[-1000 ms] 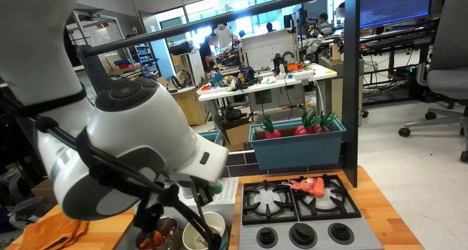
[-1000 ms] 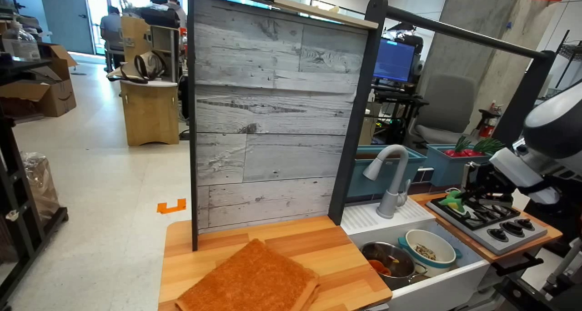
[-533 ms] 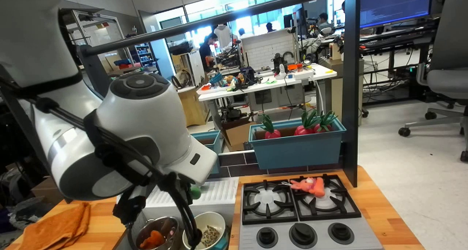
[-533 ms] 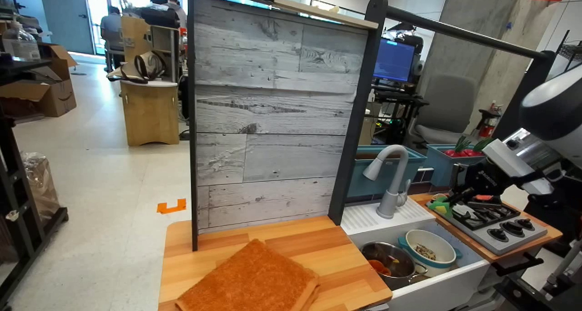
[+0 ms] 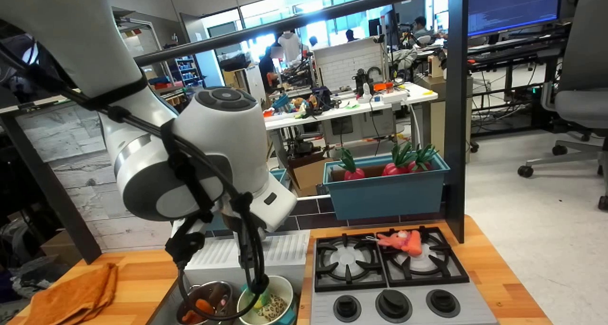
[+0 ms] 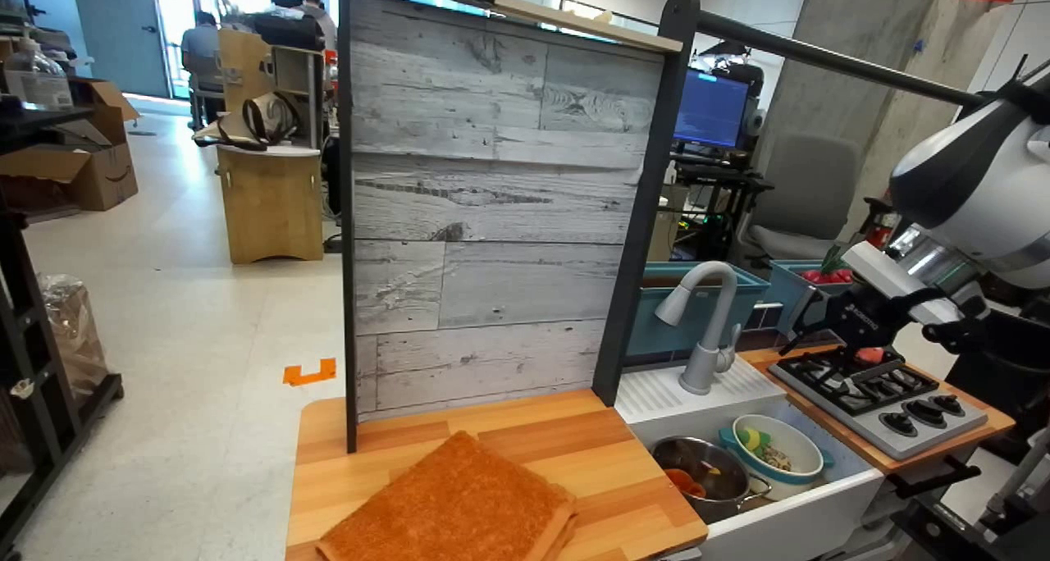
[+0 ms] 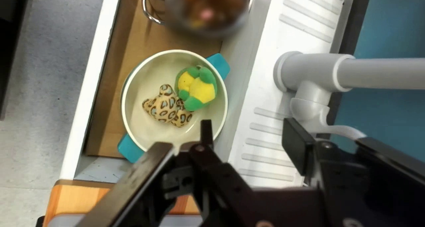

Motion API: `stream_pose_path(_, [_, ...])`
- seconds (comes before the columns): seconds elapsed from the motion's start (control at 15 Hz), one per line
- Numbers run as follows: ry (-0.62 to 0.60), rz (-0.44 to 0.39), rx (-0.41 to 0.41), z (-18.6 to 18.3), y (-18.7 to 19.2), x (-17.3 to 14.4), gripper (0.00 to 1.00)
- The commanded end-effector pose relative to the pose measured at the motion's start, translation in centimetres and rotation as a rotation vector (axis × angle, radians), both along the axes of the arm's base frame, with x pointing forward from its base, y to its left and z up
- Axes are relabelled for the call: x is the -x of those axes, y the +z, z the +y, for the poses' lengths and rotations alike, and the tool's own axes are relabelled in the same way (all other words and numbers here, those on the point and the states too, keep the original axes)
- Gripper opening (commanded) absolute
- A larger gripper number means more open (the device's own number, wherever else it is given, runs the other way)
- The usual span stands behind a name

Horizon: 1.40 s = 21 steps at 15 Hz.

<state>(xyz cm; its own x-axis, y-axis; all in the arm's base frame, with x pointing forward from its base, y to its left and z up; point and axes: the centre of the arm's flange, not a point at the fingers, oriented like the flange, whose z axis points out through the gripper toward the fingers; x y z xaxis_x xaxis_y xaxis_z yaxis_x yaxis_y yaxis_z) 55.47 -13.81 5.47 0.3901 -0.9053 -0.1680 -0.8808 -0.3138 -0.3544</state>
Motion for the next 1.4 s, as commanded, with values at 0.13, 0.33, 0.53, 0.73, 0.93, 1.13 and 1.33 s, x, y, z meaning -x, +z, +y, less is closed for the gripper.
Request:
stream_pose_path(0.13, [-0.133, 0.024, 0.084, -3.9, 3.2, -1.7, 1.0])
stream_pose_path(0.33, [-0.267, -0.053, 0.157, -8.1, 4.8, -1.7, 1.0])
stream_pose_path(0.53, [-0.417, -0.071, 0.234, -13.2, 3.9, -2.0, 1.0])
stream_pose_path(0.73, [-0.543, -0.07, 0.325, -17.7, 1.6, -1.5, 1.0])
stream_pose_path(0.93, [-0.614, -0.202, 0.393, -20.1, 0.6, -1.9, 1.0])
stream_pose_path(1.13, [-0.685, -0.295, 0.4, -20.5, -0.5, -3.7, 1.0])
stream_pose_path(1.33, [-0.726, -0.289, 0.387, -20.5, -2.6, -5.1, 0.87])
